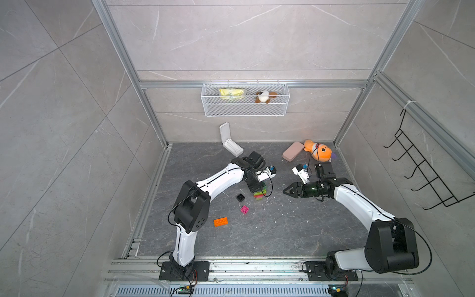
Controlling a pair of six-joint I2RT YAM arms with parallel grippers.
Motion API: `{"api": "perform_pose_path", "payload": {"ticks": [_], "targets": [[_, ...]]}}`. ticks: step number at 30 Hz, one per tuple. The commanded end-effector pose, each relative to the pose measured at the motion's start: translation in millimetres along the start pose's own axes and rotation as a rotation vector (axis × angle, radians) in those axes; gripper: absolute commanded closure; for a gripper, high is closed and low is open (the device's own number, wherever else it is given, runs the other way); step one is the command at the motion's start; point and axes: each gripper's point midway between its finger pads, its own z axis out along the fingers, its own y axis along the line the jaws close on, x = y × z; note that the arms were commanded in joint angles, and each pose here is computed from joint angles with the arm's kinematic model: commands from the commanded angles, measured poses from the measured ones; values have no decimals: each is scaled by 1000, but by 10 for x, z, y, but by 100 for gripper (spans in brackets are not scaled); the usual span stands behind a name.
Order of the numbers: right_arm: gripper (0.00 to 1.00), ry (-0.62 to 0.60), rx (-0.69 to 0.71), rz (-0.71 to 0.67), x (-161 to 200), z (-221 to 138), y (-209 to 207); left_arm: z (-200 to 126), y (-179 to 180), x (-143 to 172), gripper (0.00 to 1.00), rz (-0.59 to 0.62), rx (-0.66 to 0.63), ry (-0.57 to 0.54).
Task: Assemble a carrot with lego
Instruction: Assemble the lego brick with the lego brick.
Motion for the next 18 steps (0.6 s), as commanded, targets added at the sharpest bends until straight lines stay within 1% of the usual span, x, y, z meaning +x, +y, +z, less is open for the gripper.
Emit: {"api": "perform_pose_path", "payload": {"ticks": [1,18], "targets": [[34,8,1,10,12,17,-17,-6,-19,-52,84,16,3,7],[35,19,0,19,29,49,-47,17,-57,-64,82,23,-15,22]]}}
